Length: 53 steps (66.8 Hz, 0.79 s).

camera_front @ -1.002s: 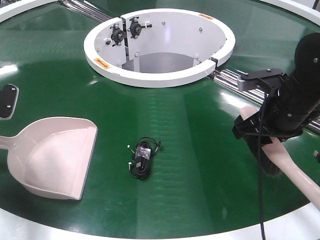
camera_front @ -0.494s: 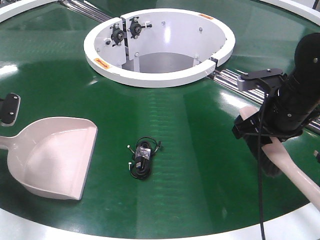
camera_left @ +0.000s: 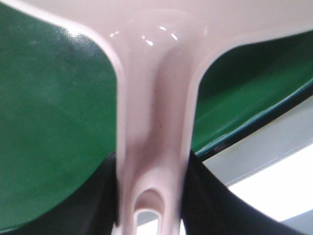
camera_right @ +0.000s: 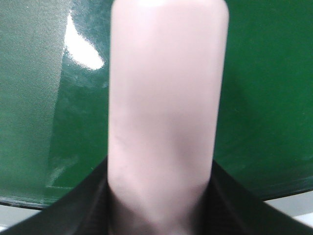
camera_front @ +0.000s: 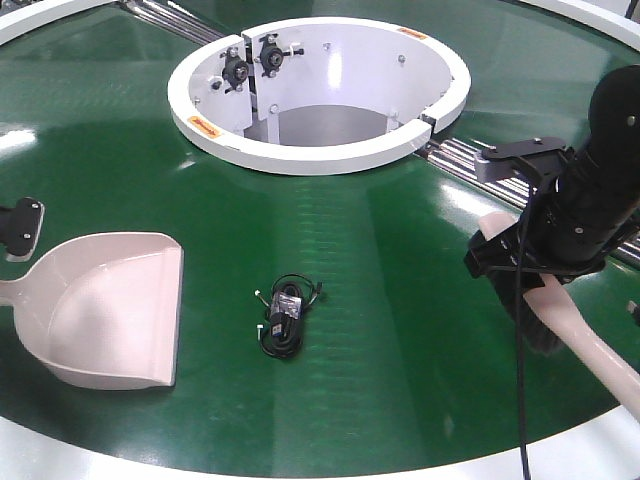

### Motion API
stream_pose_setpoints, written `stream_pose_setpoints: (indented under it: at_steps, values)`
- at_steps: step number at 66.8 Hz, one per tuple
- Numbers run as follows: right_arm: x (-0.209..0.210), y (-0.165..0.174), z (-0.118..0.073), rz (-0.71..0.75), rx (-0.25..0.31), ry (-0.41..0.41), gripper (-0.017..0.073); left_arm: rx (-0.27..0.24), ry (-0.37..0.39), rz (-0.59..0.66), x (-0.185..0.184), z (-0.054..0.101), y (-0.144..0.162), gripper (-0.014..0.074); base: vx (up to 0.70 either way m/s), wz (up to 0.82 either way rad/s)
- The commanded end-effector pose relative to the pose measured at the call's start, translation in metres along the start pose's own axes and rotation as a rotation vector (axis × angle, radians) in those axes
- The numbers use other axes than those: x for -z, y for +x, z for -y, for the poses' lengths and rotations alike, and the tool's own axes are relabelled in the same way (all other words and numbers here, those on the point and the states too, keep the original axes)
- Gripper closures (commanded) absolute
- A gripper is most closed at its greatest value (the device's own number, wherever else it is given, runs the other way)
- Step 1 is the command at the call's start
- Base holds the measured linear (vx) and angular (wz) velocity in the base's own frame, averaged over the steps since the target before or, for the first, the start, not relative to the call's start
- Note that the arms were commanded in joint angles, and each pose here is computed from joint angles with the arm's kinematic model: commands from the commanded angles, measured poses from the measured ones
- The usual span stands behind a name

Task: Clean and inspect green conveyor with broom and dustpan
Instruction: 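Reach the left gripper to the pink dustpan handle and grasp it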

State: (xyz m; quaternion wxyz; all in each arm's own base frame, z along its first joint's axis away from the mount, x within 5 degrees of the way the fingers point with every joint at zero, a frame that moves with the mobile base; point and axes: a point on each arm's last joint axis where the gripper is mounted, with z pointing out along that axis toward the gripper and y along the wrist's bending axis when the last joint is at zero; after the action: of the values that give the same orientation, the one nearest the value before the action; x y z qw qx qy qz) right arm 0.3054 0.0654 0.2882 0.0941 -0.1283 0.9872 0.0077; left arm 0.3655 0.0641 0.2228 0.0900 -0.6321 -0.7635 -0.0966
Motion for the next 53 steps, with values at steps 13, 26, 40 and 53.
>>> stream_pose_setpoints:
  at_steps: [13, 26, 40, 53]
  values:
    - [0.022, -0.001, 0.003, 0.088, -0.006, 0.006, 0.0563, 0.007, -0.081, -0.008, 0.043, 0.010, -0.007, 0.0601, 0.00, 0.00]
    - [0.022, -0.001, 0.003, 0.088, -0.006, 0.006, 0.0563, -0.015, -0.124, -0.033, 0.056, 0.013, -0.018, 0.0601, 0.00, 0.00]
    - [0.022, -0.001, 0.003, 0.088, -0.006, 0.006, 0.0563, -0.003, -0.165, -0.026, 0.069, 0.019, -0.034, 0.0601, 0.00, 0.00]
    - [0.022, -0.001, 0.003, 0.089, -0.006, 0.006, 0.0563, -0.007, -0.171, 0.011, 0.074, 0.024, -0.055, 0.0601, 0.00, 0.00]
